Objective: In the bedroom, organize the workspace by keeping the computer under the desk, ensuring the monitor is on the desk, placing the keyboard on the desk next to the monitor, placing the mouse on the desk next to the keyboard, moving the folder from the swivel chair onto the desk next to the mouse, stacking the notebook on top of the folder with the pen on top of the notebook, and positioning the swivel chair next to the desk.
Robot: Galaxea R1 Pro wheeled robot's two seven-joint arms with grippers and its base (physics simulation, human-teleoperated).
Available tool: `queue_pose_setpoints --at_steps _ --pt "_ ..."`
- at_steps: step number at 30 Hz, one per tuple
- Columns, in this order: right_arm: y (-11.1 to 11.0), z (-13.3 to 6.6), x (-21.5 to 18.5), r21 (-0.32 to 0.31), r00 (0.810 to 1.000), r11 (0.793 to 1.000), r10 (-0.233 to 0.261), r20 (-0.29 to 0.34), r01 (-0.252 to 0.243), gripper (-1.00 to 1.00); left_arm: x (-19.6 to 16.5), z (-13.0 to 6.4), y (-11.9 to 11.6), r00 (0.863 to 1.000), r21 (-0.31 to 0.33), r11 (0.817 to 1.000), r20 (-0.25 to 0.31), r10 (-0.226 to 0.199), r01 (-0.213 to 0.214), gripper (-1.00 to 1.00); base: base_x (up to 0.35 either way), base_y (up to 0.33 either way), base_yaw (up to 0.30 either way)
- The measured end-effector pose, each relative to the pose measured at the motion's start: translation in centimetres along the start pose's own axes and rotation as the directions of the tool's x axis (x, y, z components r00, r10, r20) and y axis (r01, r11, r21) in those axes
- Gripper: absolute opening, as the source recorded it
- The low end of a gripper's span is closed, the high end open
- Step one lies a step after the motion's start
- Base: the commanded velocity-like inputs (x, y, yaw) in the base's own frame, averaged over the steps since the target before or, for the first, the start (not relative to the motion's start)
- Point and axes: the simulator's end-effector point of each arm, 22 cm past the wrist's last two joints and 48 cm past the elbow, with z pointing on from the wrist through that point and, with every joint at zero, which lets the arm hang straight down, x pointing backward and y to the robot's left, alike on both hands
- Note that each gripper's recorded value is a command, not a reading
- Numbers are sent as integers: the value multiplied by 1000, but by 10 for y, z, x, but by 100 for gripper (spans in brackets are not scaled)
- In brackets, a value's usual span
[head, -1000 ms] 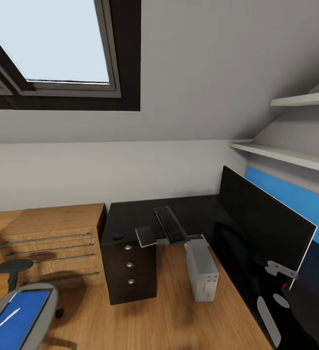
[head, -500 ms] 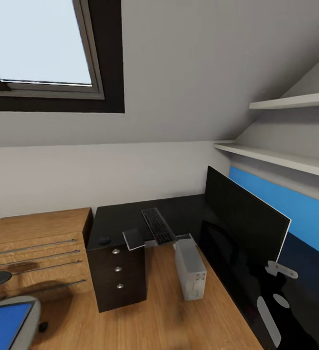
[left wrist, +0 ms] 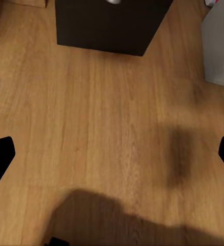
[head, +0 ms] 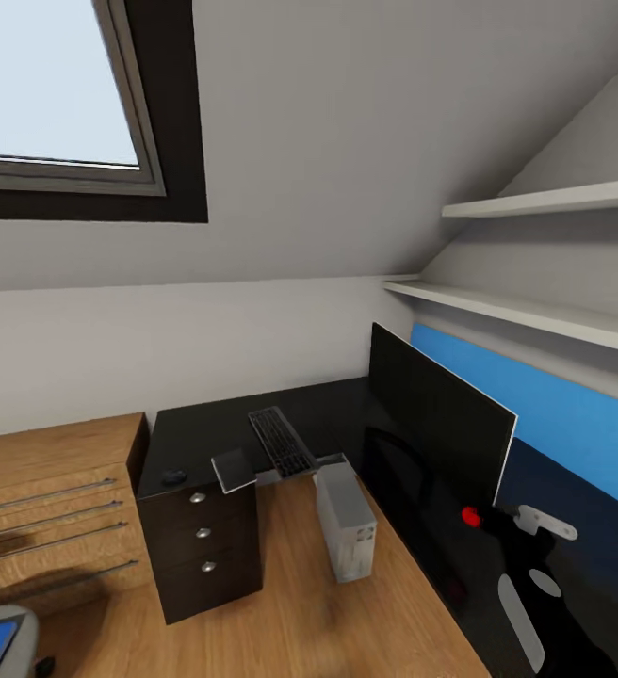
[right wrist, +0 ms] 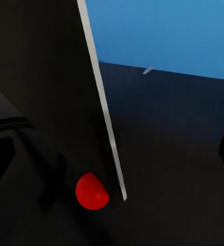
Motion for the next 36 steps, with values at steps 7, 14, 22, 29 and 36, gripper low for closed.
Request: queue_pose_setpoints --at_steps 7,14,22,29,36 --pt "1 -1 -3 -2 1000 1000 3 5 -3 100 -2 0 -1 1000 2 1000 6 0 0 100 0 0 -180" --pt "0 -1 -4 -3 1000 1000 2 8 -2 100 -3 0 -1 1000 2 1000 9 -2 2 100 93 -61 -42" --pt "-1 -1 -4 -1 1000 1000 2 8 -2 100 -3 0 -1 1000 2 1000 9 -2 2 100 134 -80 -4" --pt "-1 0 -5 0 1000 1000 3 9 -3 100 -3 0 -1 1000 2 1000 9 -1 1 100 17 -10 0" --pt "-2 0 -5 2 1000 1000 4 9 -4 100 -3 0 -1 1000 3 1000 8 0 0 100 31 -87 0"
